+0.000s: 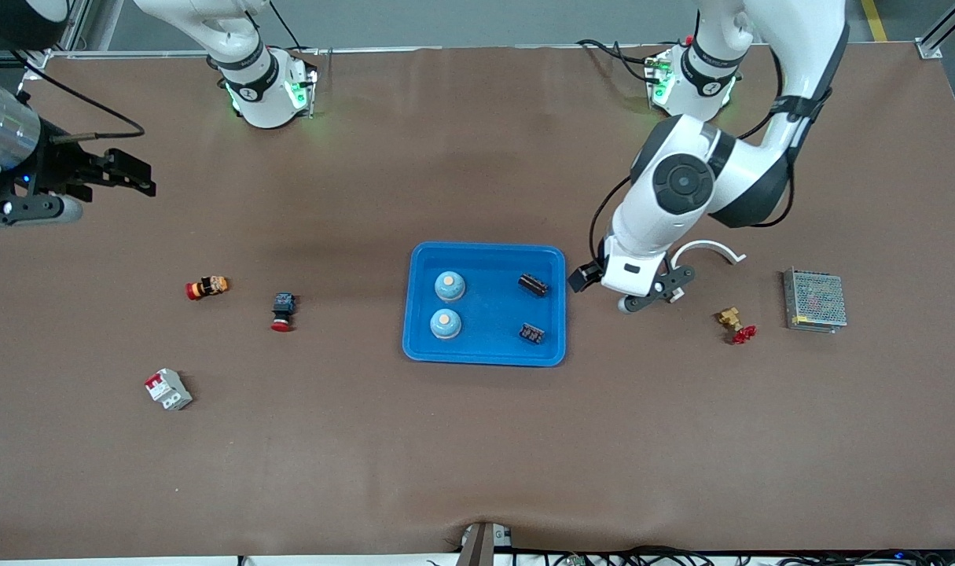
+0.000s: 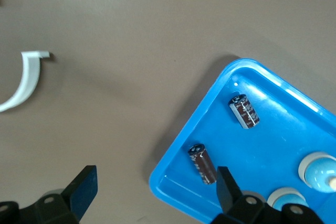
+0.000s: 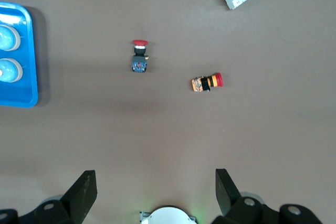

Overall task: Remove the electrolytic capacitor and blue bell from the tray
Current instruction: 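Grasp the capacitor with the left gripper while the right gripper reaches the bell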

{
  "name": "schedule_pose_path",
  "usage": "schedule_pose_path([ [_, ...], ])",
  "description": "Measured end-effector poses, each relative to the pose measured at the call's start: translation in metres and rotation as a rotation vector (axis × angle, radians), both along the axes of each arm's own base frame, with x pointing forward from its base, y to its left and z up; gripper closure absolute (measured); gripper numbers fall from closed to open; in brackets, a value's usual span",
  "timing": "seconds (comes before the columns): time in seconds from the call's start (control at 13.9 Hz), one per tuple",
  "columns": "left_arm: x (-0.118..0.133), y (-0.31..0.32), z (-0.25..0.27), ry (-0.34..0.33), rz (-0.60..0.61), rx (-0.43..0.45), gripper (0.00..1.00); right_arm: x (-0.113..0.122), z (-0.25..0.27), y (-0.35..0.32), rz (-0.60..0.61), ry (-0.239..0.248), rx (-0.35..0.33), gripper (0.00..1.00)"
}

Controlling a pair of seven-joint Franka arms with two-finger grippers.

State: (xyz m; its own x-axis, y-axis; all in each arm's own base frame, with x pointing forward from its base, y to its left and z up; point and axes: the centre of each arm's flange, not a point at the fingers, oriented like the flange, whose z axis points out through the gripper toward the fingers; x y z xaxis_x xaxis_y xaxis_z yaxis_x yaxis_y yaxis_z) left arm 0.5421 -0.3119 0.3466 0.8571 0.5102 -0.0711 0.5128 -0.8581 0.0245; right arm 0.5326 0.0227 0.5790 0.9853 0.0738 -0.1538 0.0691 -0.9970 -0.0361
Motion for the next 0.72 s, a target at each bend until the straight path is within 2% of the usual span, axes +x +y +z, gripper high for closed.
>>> schedule_pose_path([
  [0.14,-0.004,-0.013,-0.021,0.0,0.058,0.018,0.0,0.018,-0.005,0.017,0.019,-0.041,0.028,0.0],
  [0.36,-0.016,-0.044,-0.055,-0.039,0.133,0.063,0.0,0.036,-0.026,0.056,-0.021,-0.052,0.097,0.0],
  [0.72,-0.034,-0.077,-0.093,-0.061,0.245,0.061,0.03,0.055,-0.085,0.159,-0.102,-0.046,0.086,0.0],
])
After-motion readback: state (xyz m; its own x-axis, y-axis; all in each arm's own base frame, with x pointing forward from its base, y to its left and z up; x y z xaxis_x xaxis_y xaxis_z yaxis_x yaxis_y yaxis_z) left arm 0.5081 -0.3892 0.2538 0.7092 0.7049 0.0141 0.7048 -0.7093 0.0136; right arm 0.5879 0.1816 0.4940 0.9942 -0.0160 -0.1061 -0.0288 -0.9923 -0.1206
